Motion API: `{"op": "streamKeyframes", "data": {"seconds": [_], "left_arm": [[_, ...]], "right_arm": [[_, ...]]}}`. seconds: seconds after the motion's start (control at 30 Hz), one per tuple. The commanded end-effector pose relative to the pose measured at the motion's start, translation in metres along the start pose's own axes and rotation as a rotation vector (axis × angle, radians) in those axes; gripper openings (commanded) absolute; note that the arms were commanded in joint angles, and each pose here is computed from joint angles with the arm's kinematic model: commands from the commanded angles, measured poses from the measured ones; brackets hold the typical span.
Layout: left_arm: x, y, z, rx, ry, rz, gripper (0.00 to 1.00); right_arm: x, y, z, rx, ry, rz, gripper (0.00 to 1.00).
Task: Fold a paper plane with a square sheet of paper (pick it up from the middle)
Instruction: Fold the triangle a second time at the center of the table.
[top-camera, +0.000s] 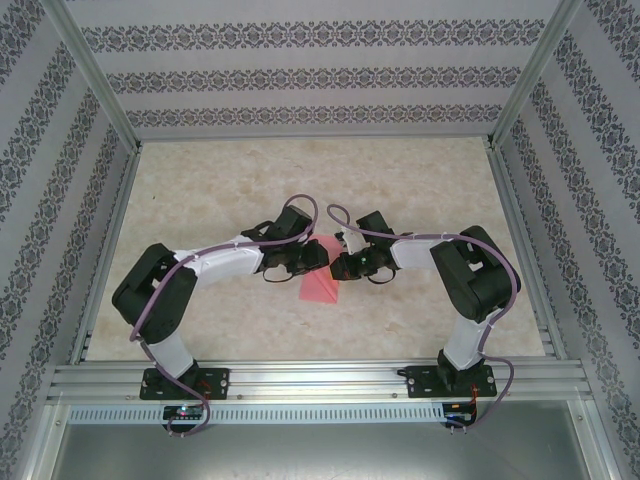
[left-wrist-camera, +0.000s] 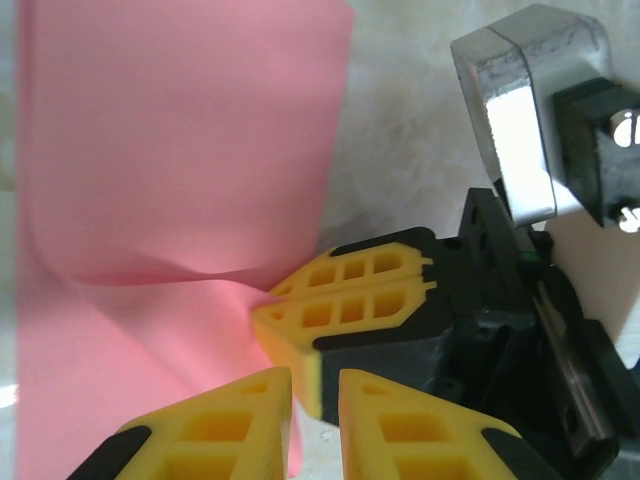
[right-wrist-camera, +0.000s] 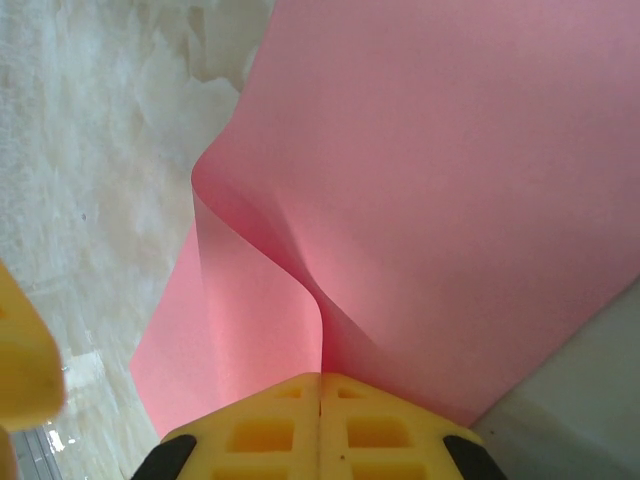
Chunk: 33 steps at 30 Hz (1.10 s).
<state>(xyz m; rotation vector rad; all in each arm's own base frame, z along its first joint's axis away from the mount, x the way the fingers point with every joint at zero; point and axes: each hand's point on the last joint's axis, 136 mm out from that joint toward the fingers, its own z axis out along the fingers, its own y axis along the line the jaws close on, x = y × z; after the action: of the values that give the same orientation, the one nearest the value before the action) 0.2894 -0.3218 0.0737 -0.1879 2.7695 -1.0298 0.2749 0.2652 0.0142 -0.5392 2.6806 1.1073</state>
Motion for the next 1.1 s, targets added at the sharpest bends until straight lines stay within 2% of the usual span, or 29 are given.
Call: {"op": "streamKeyframes", "data": {"seconds": [0.0,0.8,1.07], "left_arm": [[-0.004,-0.005,0.008,0.071,0.005,-0.053,0.21],[0.007,0.038,0.034,-0.024,0.020,-0.108,0.20],[0.005,0.040,0.029,-0.017,-0.012,-0.125,0.16]], "right_arm": [[0.003,-0.013,0.006,0.056,0.019,-0.014,0.05],[0.005,-0.013,0.009,0.055,0.034,-0.009,0.05],[0.005,-0.014,0.010,0.060,0.038,-0.007,0.05]]}}
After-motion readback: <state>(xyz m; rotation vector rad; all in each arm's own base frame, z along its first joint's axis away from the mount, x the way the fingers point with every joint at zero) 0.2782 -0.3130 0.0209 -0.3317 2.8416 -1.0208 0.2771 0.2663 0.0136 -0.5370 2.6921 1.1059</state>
